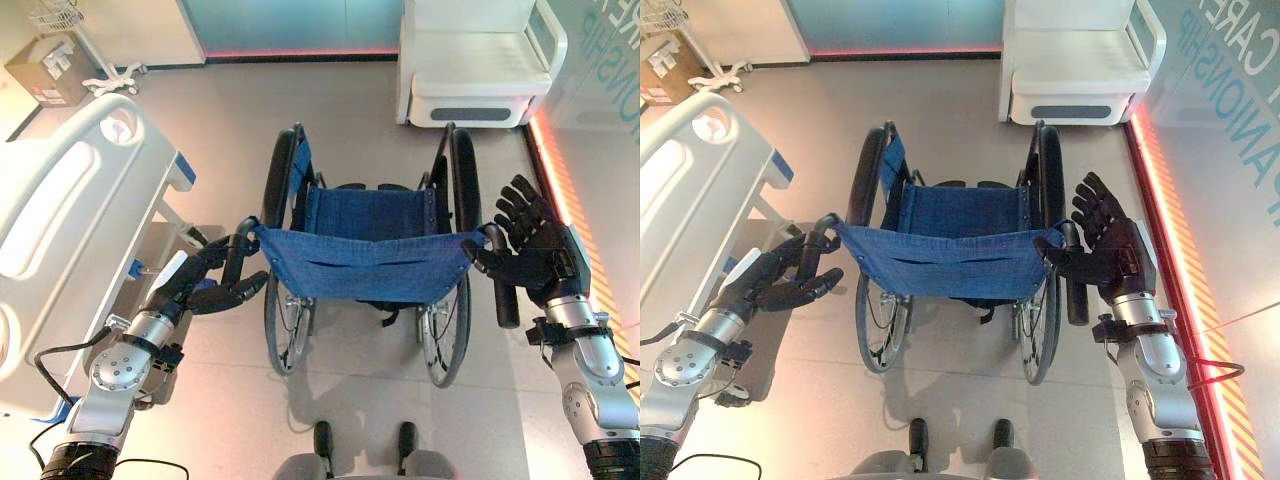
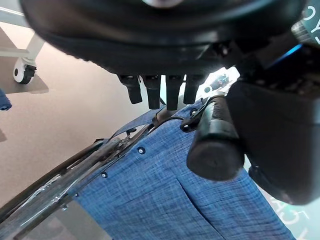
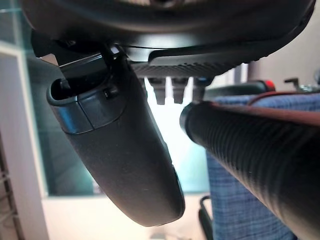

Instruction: Push the wheelchair next to the bed

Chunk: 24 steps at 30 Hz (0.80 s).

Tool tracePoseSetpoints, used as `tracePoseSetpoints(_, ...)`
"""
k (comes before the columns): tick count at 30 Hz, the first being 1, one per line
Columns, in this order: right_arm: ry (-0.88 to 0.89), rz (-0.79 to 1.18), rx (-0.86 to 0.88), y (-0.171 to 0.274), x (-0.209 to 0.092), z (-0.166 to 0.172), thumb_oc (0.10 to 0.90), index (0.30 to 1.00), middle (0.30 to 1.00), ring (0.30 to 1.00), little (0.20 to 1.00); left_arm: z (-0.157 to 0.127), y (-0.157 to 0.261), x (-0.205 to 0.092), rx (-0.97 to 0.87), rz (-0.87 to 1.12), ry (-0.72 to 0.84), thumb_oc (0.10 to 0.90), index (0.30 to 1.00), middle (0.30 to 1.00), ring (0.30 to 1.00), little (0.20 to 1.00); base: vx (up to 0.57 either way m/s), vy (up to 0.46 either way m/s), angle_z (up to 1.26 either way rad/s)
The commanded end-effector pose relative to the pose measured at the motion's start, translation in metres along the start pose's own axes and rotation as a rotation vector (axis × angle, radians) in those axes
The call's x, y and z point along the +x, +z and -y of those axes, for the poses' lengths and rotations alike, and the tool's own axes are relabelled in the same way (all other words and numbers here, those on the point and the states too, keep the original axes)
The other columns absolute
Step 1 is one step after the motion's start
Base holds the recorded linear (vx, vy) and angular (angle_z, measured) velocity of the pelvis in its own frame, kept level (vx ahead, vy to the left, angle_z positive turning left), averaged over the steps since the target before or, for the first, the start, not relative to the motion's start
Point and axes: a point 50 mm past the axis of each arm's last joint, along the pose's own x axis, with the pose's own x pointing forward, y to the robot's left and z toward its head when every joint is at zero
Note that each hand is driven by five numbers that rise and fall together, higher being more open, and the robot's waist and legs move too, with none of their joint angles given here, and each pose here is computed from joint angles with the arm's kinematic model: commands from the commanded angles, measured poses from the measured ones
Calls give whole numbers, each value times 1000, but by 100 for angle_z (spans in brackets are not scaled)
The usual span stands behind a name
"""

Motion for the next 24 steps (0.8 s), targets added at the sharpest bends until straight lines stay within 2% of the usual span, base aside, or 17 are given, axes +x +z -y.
tracePoseSetpoints(1, 69, 299, -64, 59, 19, -12, 800, 900, 900, 900, 900, -24, 14, 14, 77, 37, 56, 800, 900, 900, 900, 900, 0, 0, 0)
tracePoseSetpoints(4, 53, 239, -185, 54, 22, -13, 800, 900, 900, 900, 900, -19, 11, 20, 74, 13, 61, 800, 900, 900, 900, 900, 0, 0, 0)
tracePoseSetpoints(7, 47, 64, -465, 38, 25, -4, 800, 900, 900, 900, 900, -22, 13, 26, 98, -1, 67, 800, 900, 900, 900, 900, 0, 0, 0)
tracePoseSetpoints(8, 47, 54, -482, 38, 26, -3, 800, 900, 900, 900, 900, -22, 13, 27, 100, -1, 67, 800, 900, 900, 900, 900, -34, -17, -3)
tracePoseSetpoints(10, 5, -84, -735, 28, 28, 17, 800, 900, 900, 900, 900, -33, 18, 31, 139, -12, 68, 800, 900, 900, 900, 900, -38, -37, -3)
tracePoseSetpoints(12, -18, -168, -845, 25, 31, 29, 800, 900, 900, 900, 900, -41, 21, 36, 172, -22, 69, 800, 900, 900, 900, 900, -31, -42, 1)
tracePoseSetpoints(18, -87, -303, -972, 25, 40, 45, 800, 900, 900, 900, 900, -56, 26, 45, 219, -81, 70, 800, 900, 900, 900, 900, -13, -17, 0)
tracePoseSetpoints(19, -108, -339, -1036, 26, 43, 49, 800, 900, 900, 900, 900, -61, 26, 47, 230, -114, 66, 800, 900, 900, 900, 900, 0, 0, 0)
tracePoseSetpoints(24, -84, -468, -1061, 17, 46, 50, 800, 900, 900, 900, 900, -67, 22, 51, 241, -202, 37, 800, 900, 900, 900, 900, -6, -3, 0)
